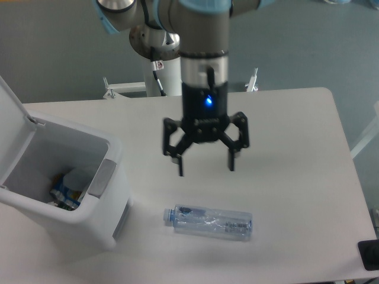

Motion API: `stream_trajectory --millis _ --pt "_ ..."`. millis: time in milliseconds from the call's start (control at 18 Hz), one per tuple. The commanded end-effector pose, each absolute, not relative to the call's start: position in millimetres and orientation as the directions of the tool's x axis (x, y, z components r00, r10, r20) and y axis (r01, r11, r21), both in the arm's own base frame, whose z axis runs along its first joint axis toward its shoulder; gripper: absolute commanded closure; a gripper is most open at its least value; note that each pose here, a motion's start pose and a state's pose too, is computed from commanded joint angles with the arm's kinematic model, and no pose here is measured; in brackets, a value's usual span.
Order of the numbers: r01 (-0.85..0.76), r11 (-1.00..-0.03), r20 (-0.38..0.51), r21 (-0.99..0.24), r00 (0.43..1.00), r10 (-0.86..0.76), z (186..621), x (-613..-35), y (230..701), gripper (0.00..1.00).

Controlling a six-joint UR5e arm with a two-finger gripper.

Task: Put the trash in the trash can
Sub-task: 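Move the gripper back and lower it over the water bottle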

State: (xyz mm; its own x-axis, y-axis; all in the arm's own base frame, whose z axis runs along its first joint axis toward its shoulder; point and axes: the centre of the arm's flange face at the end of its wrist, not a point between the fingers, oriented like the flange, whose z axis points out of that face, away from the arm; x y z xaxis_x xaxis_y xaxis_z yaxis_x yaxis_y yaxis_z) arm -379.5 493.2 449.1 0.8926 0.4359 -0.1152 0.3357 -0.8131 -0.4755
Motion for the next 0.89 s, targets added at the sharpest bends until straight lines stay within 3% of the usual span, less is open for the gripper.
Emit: stream_trajectory --millis 222,444,889 --pt "-0.015 -0.955 -0.241 -0.298 0.969 0.06 386 -393 496 0.0" --pt "-0.244 -0.963 -0.279 -0.117 0.938 -0.204 336 -405 499 0.0" --pt "-0.477 -0.878 -0.261 -0.042 0.854 -0.451 306 -412 523 0.01"
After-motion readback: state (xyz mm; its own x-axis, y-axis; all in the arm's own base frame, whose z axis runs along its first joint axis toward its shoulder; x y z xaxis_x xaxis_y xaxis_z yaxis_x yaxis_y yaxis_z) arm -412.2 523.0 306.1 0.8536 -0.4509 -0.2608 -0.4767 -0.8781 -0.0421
